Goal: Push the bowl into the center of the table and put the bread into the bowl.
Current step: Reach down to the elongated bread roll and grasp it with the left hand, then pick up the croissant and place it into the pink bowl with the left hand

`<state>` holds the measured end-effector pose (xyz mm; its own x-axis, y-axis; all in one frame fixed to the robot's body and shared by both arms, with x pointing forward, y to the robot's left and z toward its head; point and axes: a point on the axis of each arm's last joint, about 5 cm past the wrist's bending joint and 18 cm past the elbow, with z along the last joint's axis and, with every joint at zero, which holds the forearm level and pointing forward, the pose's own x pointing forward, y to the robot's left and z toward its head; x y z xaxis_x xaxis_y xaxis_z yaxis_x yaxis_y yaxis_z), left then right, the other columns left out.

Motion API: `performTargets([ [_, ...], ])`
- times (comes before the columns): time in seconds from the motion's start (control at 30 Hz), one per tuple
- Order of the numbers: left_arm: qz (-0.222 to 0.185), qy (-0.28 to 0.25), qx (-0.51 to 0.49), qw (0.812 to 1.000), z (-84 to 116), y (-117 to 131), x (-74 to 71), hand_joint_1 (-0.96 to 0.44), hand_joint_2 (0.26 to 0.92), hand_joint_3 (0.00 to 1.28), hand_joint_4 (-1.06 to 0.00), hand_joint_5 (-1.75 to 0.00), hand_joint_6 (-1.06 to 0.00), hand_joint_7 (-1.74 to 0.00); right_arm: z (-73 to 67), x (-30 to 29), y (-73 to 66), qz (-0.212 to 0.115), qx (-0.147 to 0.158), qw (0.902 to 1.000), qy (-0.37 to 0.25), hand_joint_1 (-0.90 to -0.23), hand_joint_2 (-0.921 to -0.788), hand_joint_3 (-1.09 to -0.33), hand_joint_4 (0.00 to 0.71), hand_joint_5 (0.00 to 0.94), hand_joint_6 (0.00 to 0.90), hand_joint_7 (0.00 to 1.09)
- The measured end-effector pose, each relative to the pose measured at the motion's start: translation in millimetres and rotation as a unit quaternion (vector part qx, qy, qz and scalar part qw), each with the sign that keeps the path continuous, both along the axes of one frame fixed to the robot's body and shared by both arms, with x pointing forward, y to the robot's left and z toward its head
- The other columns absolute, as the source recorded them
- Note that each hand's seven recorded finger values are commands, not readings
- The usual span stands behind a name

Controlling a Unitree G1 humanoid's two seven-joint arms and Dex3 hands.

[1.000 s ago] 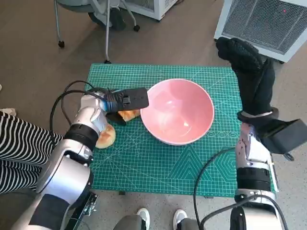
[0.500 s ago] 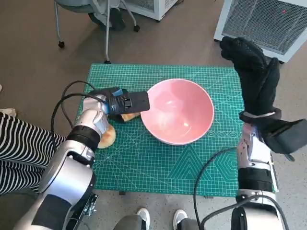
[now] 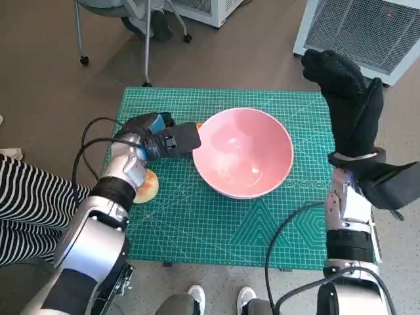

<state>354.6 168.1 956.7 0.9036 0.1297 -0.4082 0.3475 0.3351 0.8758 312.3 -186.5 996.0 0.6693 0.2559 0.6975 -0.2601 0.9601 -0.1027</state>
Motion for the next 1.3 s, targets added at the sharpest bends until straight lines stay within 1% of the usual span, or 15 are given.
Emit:
performTargets([
  [0.37,0.008,-0.023,-0.022,0.999,-2,1,-0.8,0.00,0.915,0.03,-0.80,-1.12,-0.64,-1.08,0.4,0.0,-0.3,0.004,-0.001,1.0000,0.000,-0.726,-0.921,-0.677,0.170,0.001,0.025,0.53],
  [0.77,0.009,-0.037,-0.031,0.999,-1,3,-0.4,0.00,0.914,0.02,-0.78,-1.12,-0.66,-1.07,0.2,-0.1,-1.3,0.005,0.003,1.0000,-0.001,-0.714,-0.921,-0.677,0.170,0.001,0.028,0.53],
  [1.23,0.025,-0.051,-0.050,0.997,3,11,0.2,0.00,0.915,0.02,-0.79,-1.12,-0.65,-1.07,-0.4,0.0,-1.4,0.005,0.002,1.0000,0.000,-0.708,-0.921,-0.678,0.171,0.001,0.028,0.52],
  [1.3,0.030,-0.059,-0.058,0.996,6,13,0.8,0.00,0.911,0.02,-0.80,-1.09,-0.67,-1.07,-0.7,0.1,-1.4,0.005,0.002,1.0000,0.001,-0.708,-0.921,-0.678,0.171,0.001,0.028,0.52],
])
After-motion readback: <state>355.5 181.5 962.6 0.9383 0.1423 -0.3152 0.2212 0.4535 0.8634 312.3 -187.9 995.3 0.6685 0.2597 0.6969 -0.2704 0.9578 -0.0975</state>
